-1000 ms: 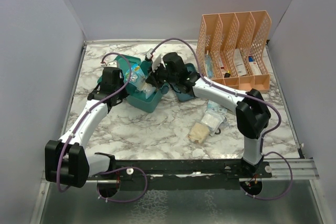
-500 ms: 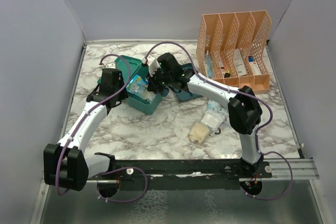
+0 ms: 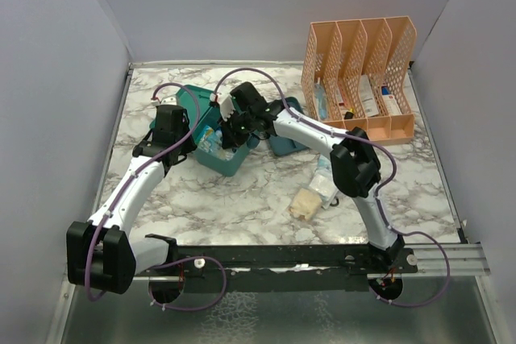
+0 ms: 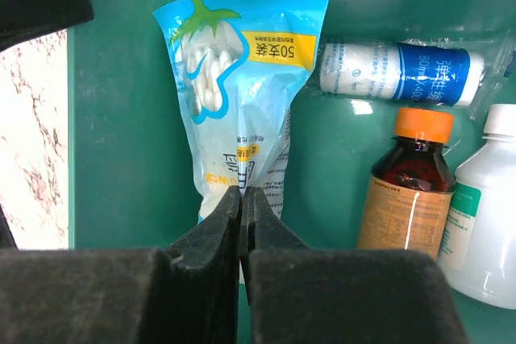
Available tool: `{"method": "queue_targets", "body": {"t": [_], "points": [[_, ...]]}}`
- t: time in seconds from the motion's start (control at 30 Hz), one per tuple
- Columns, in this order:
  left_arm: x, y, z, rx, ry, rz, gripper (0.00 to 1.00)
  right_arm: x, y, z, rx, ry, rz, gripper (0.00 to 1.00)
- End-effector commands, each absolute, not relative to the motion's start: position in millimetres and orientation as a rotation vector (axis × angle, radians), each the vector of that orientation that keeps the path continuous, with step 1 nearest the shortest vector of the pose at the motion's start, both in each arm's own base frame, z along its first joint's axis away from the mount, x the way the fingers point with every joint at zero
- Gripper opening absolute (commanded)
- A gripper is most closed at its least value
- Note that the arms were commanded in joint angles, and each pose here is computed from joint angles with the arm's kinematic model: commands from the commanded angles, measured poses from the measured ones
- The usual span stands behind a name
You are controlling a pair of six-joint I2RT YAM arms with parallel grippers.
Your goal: Organize the medicine kit
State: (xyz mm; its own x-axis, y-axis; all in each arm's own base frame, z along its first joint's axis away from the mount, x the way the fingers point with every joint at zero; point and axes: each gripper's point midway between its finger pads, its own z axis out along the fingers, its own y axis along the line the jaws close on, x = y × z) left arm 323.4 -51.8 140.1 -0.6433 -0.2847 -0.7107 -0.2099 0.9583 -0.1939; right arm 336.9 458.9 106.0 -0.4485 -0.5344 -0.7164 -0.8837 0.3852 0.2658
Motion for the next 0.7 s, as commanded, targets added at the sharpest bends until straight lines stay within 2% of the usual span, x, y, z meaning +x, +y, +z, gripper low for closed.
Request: {"method": "queue_targets", "body": {"t": [0.0, 0.2, 0.47, 0.67], "points": [[328, -53, 145, -0.342, 2.275, -0.126, 0.28, 327, 457, 90, -1.214, 2.232, 0.877, 0.01], [330, -56, 146, -0.328, 2.265, -0.146, 0.29, 339, 469, 73, -1.224, 2.234, 0.834, 0.03], [337, -57, 150, -0.300, 2.259, -0.141, 0.33, 359, 478, 96, -1.165, 2.187, 0.782, 0.35], [337, -56, 148, -0.305, 2.265, -0.134, 0.32, 367, 475, 135, -1.085, 2.147, 0.784, 0.40]]}}
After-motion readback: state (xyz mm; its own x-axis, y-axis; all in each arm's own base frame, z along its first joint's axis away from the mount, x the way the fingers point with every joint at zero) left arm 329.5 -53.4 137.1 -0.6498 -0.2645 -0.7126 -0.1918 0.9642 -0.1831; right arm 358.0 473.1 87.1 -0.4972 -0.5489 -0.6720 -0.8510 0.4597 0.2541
